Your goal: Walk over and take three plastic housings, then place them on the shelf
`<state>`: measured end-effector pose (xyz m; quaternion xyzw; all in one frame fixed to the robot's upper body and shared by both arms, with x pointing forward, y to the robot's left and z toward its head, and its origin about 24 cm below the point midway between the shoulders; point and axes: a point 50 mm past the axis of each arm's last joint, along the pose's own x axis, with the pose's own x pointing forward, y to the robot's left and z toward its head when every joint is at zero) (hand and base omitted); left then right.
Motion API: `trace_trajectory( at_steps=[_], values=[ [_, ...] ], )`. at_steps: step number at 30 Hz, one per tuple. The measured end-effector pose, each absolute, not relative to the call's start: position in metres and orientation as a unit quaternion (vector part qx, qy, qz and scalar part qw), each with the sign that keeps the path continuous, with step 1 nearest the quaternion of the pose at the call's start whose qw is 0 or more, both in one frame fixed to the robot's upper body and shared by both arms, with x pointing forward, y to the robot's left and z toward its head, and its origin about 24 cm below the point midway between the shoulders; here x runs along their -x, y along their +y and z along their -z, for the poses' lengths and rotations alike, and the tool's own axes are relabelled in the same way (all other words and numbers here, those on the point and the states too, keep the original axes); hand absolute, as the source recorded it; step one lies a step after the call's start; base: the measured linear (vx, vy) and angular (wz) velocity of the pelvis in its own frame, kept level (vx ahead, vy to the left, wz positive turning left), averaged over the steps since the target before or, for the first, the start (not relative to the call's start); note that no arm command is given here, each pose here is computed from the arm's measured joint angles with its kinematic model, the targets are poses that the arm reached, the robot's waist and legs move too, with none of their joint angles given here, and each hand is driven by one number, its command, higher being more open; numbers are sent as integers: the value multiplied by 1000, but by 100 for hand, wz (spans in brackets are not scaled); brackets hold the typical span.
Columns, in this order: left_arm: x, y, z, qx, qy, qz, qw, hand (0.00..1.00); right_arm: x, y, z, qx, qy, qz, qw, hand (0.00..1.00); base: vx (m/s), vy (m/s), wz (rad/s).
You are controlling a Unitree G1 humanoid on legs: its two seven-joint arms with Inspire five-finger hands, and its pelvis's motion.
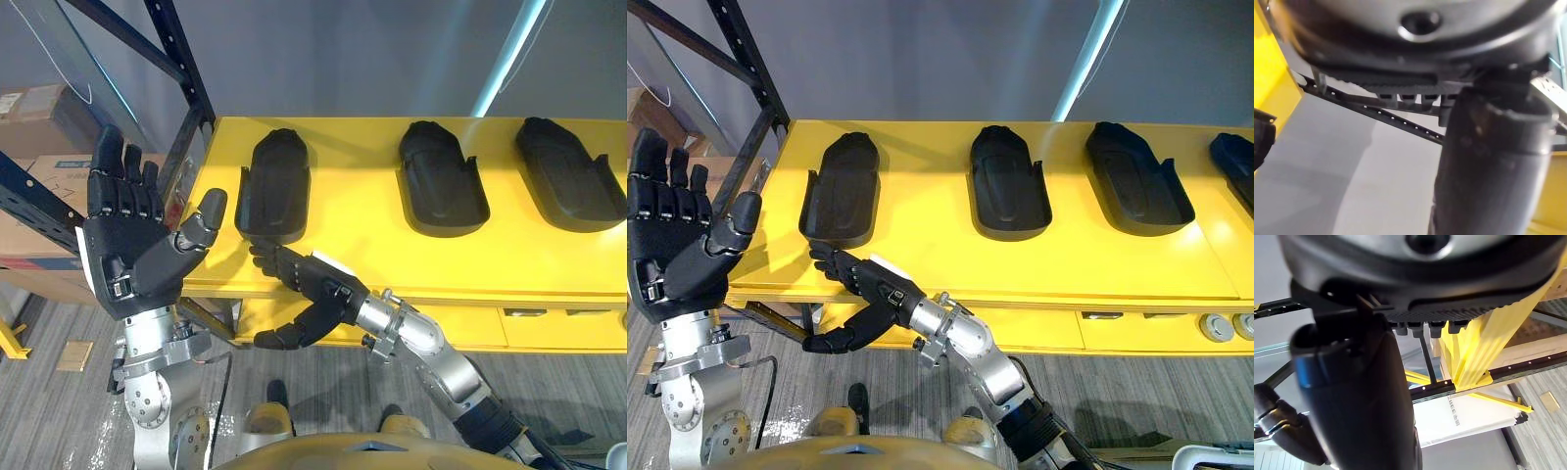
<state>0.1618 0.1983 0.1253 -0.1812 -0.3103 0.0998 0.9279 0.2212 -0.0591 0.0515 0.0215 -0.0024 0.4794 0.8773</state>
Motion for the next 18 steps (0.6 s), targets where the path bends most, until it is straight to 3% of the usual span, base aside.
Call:
trace_trajectory(
  at_steps=[18],
  values=[
    [-158, 198, -121, 175, -296, -97, 934, 100, -236, -67, -57, 6, -35, -396, 918, 100, 0, 0, 0]
  ],
)
